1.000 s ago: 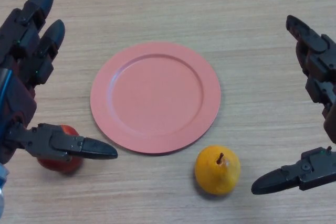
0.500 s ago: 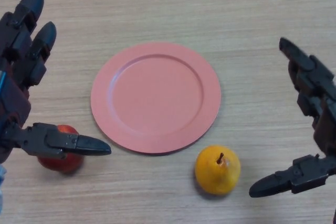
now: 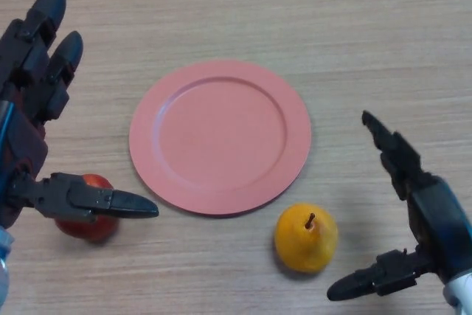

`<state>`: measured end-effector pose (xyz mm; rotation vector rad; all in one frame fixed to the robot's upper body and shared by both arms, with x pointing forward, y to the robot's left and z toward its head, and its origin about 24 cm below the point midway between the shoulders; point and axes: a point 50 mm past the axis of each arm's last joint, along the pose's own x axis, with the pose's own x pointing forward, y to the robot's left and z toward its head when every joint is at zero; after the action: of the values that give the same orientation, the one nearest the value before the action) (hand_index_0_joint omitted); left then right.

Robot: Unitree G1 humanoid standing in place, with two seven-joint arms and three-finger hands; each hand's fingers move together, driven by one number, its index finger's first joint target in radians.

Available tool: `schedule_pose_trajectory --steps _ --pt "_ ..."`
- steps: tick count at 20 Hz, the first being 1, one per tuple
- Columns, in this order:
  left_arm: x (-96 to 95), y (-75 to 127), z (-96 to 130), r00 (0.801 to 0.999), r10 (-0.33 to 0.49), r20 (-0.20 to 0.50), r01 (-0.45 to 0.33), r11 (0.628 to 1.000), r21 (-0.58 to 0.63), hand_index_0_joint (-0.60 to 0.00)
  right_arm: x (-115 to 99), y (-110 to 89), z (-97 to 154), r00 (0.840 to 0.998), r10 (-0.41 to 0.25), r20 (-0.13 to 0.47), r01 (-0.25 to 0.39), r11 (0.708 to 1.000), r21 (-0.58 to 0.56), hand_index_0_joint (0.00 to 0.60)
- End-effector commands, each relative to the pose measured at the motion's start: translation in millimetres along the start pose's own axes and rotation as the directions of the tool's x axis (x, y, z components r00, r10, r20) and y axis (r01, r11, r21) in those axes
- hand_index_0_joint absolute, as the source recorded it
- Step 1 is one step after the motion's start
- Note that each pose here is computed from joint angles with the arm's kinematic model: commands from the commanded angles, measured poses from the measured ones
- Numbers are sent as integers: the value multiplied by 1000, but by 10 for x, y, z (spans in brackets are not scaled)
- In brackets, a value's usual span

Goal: Pick up the yellow pear and place it on the plate

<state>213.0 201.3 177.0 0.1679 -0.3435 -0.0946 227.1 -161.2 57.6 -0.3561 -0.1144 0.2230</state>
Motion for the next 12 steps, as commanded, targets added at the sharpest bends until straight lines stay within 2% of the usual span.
schedule_pose_trajectory --steps 1,5,9,12 --pt "-21 60 297 982 15 188 -33 995 98 0 56 -32 220 980 -45 192 51 998 -25 0" --pt "-37 95 349 979 20 204 -40 995 96 0 107 78 94 989 -21 148 23 1000 -17 0" --pt "-61 87 307 985 -4 174 -17 993 117 0 160 258 -16 995 14 102 -13 1000 -7 0" --pt "-42 66 297 986 -11 168 -14 989 144 0 195 351 -22 995 22 92 -23 1000 18 0"
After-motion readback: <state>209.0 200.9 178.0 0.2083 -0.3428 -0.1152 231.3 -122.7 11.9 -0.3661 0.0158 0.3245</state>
